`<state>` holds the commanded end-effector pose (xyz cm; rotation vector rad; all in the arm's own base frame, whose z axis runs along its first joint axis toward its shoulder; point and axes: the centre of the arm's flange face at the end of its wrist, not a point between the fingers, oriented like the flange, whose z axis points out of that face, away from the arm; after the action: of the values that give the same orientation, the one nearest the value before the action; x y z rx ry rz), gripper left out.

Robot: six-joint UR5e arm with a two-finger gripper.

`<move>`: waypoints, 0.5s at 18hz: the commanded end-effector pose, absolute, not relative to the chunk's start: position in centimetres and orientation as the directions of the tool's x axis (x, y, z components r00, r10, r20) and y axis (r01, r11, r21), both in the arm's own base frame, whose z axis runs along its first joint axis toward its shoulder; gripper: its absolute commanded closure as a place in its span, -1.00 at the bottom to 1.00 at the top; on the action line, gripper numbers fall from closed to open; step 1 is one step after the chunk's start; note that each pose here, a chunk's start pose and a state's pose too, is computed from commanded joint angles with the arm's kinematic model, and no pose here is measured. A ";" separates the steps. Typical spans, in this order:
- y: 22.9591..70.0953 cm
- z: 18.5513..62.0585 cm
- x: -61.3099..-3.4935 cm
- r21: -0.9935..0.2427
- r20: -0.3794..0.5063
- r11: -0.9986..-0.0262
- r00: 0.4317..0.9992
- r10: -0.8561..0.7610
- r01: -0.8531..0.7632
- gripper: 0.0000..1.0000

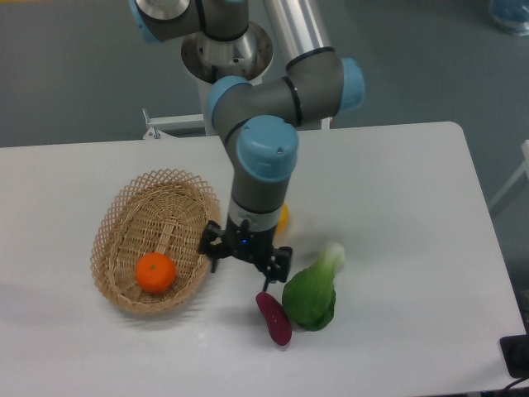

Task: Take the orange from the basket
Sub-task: 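Move the open gripper over the wicker basket above the orange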

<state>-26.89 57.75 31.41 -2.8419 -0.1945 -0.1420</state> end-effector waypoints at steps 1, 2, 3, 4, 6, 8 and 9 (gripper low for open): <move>58.1 31.3 -26.0 -0.271 0.121 -0.949 0.984 0.130 0.159 -1.00; 58.3 31.0 -25.8 -0.267 0.123 -0.950 0.984 0.132 0.161 -1.00; 58.4 30.8 -25.7 -0.261 0.124 -0.951 0.983 0.137 0.166 -1.00; 58.8 30.4 -24.6 -0.247 0.120 -0.956 0.984 0.135 0.161 -1.00; 59.2 29.5 -22.5 -0.225 0.119 -0.965 0.987 0.108 0.133 -1.00; 59.0 28.2 -20.7 -0.205 0.129 -0.973 0.988 0.082 0.107 -1.00; 59.0 27.6 -19.8 -0.195 0.133 -0.976 0.989 0.070 0.095 -1.00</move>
<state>-19.78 58.98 27.62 -2.9313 -0.1223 -0.1849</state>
